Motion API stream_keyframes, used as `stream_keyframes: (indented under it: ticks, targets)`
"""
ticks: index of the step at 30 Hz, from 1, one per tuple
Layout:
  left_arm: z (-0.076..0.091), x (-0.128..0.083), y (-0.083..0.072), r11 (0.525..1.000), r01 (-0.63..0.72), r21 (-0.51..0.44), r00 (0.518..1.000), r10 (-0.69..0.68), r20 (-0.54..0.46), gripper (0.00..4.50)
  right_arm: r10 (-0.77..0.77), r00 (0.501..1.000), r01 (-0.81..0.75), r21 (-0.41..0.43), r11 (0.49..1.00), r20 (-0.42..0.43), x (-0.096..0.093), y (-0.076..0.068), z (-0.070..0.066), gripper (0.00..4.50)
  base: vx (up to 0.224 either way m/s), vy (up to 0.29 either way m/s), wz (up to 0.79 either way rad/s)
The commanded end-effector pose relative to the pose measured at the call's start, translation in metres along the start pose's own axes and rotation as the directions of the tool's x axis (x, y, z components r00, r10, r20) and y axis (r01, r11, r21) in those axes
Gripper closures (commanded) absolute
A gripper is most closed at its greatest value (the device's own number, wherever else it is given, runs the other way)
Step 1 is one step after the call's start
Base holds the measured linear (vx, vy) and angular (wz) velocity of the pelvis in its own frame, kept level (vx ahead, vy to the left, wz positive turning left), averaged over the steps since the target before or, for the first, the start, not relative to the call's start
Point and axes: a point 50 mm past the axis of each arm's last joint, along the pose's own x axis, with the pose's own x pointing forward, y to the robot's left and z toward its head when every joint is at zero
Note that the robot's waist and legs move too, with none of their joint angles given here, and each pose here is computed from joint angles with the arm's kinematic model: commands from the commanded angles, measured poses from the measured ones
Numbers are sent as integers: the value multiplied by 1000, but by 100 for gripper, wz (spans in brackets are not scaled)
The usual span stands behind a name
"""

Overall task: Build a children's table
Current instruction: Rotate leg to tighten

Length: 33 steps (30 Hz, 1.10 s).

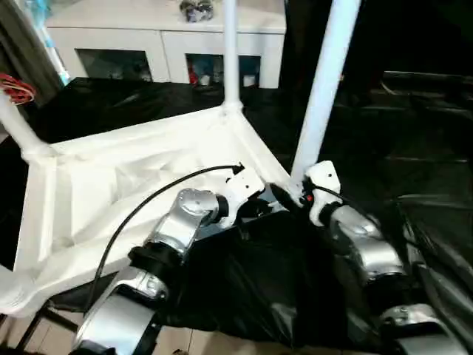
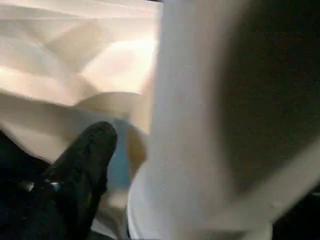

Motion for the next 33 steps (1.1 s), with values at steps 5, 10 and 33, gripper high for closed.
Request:
stream_keyframes:
  ticks: [5,10,33]
  targets:
    - [8,-9,-9,984,170,58,979,-176,107,450,346,937,-348,-22,937,-48,-23,20,-8,8,0,0,0]
    - [3,-21,-11,961,259,98,958,-269,97,450,468,879,-473,-46,880,-95,-39,21,-11,8,0,0,0]
    - [-4,-35,-9,951,299,83,951,-304,60,450,609,780,-614,13,789,-142,-48,28,-13,165,0,0,0]
